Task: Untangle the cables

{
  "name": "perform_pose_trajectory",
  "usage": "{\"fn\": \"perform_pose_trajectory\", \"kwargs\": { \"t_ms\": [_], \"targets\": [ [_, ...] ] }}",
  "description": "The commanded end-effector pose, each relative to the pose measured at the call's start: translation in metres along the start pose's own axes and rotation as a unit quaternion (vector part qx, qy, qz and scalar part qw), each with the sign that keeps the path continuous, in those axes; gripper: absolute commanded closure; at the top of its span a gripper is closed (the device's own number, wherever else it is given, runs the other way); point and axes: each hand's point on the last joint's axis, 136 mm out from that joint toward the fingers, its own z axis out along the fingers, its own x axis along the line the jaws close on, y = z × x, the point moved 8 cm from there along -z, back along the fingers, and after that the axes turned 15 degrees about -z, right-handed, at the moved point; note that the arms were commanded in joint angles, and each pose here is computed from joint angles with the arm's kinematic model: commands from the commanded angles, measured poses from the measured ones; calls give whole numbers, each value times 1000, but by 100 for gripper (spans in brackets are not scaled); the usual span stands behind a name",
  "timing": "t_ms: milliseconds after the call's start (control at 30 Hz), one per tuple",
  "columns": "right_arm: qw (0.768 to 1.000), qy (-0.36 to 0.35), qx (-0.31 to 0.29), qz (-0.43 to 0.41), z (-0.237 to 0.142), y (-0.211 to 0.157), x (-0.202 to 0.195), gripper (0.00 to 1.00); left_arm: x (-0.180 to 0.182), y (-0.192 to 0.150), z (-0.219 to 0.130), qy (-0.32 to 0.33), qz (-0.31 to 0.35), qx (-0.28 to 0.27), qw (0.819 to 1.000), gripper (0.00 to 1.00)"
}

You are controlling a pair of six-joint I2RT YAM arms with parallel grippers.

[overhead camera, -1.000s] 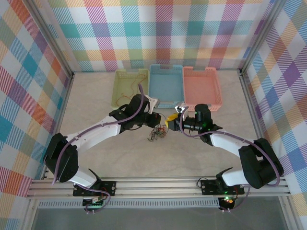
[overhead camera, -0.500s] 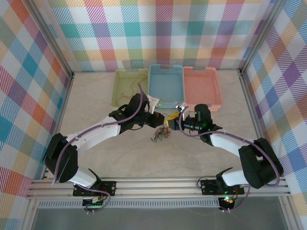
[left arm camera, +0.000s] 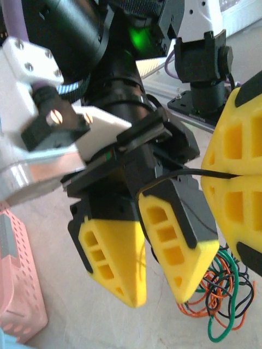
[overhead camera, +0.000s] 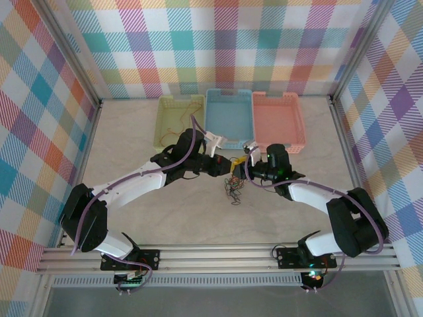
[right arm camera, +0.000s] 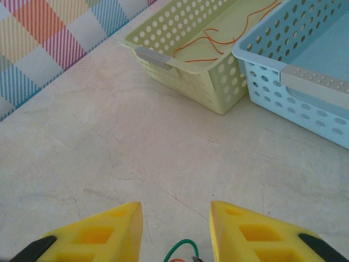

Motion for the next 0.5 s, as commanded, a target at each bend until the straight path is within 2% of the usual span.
{"fn": "perform_pose_trajectory", "kwargs": {
  "t_ms": [0, 200, 467],
  "targets": [
    [1000, -11, 4, 7, 4, 8, -6, 62, -23, -4, -9, -56, 18, 2, 998, 100],
    [999, -31, 27, 20, 8, 4, -12, 62, -37, -7, -17, -88, 29, 2, 996, 100],
    [995, -62, 63, 37, 13, -3, -21, 62, -60, -11, -45, -128, 52, -25, 990, 100]
  ]
}}
